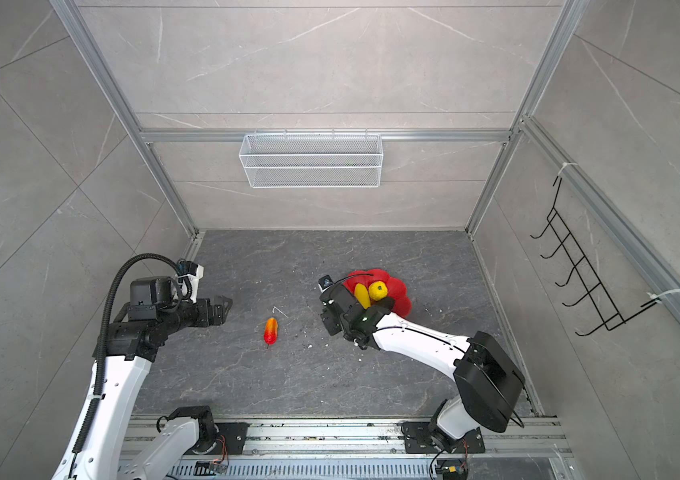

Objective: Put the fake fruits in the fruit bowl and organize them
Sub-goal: 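Carry the mango into the bowl and open the right gripper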

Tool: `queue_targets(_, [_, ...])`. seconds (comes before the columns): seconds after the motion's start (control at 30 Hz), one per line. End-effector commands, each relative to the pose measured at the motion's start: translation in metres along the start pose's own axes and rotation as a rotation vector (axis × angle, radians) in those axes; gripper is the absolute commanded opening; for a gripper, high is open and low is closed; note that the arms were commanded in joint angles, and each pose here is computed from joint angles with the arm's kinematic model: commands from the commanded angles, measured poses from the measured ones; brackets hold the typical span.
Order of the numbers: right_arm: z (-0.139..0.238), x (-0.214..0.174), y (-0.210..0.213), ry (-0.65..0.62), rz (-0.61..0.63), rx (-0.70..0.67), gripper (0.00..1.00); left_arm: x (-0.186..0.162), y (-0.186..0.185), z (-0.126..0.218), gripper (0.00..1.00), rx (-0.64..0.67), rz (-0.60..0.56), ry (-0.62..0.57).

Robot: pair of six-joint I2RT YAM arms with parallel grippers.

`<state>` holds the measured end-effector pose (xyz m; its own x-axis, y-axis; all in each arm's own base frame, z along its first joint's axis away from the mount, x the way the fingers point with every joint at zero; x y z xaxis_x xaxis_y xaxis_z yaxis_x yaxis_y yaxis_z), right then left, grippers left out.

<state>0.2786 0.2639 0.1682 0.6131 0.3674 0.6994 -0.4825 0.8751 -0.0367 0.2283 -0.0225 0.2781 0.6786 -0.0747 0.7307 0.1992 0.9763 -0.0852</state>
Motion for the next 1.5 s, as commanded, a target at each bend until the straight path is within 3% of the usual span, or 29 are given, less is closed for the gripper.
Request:
queue_targets(0.0, [0.000,-0.023,-0.012,0.097,0.128,0.020,0.29,0.004,0.000,0.003,1.00,0.005,-0.005,-0.033])
queue_targets(0.47, [-0.022,-0.042,-0.058,0.216,0.105,0.024,0.29,0.004,0.000,0.002,1.00,0.002,-0.005,-0.031])
queue_targets(0.87, [-0.030,-0.053,-0.068,0.272,0.070,-0.051,0.39,0.004,0.000,0.002,1.00,0.003,-0.003,-0.031])
queue_targets(1.13, [-0.015,-0.041,-0.075,0.264,0.066,-0.107,0.58,0.004,0.001,0.001,1.00,0.000,-0.002,-0.024])
queue_targets(1.3, [0.013,-0.014,-0.074,0.215,0.070,-0.107,0.69,0.004,0.001,0.000,1.00,0.000,-0.002,-0.022])
queue_targets(1.4, [0.029,0.005,-0.051,0.160,0.084,-0.109,0.88,0.004,0.001,-0.003,1.00,0.001,0.000,-0.013])
queue_targets(1.47, [0.029,0.012,-0.019,0.115,0.062,-0.023,0.99,0.004,0.002,-0.003,1.00,0.002,0.003,-0.004])
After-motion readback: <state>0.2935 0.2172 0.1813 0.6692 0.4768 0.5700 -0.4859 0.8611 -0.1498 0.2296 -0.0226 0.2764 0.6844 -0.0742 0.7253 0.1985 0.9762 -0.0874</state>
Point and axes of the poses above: each gripper's point midway between its finger pads, its own z axis back along the fingers, its own y axis along the line the jaws close on, x = y × z, the point moved 5 cm from there along z, back along the fingers, and after that the axes turned 4 degrees about -z, right-handed, at the moved point
